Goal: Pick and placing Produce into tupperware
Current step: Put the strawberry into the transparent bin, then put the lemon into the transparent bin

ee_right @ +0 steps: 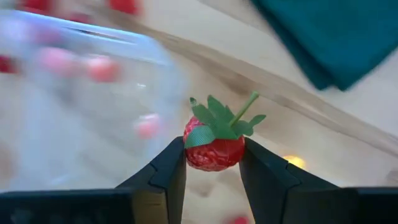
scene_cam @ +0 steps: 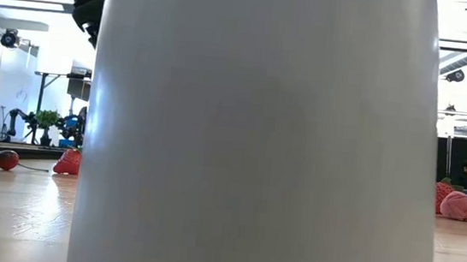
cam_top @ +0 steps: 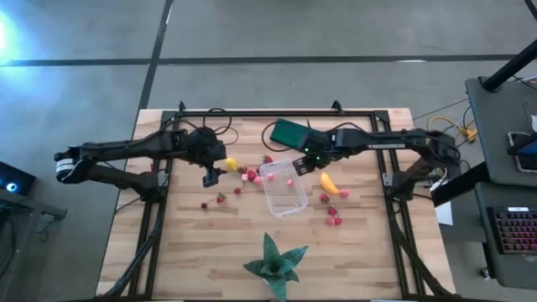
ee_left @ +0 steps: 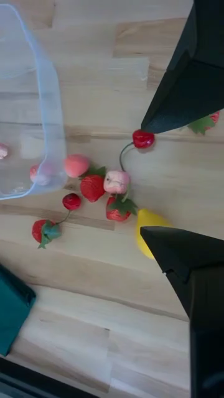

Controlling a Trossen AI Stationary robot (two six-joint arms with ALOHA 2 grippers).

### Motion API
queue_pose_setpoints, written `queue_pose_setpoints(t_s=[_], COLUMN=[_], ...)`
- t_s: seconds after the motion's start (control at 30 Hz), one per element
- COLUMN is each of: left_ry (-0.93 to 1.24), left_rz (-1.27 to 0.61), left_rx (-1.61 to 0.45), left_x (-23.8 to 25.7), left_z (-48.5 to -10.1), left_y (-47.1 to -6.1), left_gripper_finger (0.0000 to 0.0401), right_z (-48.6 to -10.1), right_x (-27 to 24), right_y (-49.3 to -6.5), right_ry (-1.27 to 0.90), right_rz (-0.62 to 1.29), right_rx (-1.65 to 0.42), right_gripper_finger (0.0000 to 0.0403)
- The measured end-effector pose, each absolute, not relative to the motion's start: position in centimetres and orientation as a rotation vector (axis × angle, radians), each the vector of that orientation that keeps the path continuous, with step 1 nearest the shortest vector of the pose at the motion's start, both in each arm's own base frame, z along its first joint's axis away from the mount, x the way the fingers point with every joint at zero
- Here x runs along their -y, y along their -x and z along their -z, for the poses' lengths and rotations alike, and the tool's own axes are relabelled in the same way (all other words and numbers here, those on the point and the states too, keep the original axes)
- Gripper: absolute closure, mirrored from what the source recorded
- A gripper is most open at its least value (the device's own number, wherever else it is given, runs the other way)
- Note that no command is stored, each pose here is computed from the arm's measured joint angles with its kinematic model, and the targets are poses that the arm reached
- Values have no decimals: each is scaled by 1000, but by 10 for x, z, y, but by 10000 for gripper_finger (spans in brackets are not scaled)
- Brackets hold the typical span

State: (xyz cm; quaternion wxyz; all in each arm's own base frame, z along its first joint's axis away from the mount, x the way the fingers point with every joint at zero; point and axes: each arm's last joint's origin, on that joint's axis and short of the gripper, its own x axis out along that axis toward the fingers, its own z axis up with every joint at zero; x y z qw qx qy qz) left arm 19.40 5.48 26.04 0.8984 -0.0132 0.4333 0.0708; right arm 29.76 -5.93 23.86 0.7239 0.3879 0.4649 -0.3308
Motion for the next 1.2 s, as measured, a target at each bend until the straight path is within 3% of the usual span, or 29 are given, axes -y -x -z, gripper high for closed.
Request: queue_pose_setpoints(t_s=[0.13, 0.27, 0.6, 0.97, 1.2], left_ry=[19, 17, 11, -520, -555], left_rz=[-164, -169, -161, 42, 99], left_rx=[-902, -892, -920, -898, -1018], left_x=[-53, -52, -51, -61, -80], left_z=[-250, -239, -229, -201, -177], left_y=[-186, -182, -178, -192, -210], left_gripper_finger=[157, 157, 157, 157, 157], right_z=[-264, -261, -263, -295, -310], right_x=[51, 52, 54, 54, 53], right_y=[-309, -327, -366, -354, -341], right_ry=[-844, -832, -744, -652, -654], right_rz=[621, 536, 467, 501, 581], right_rx=[-972, -1008, -1030, -968, -921], right_gripper_finger=[277, 263, 165, 101, 99])
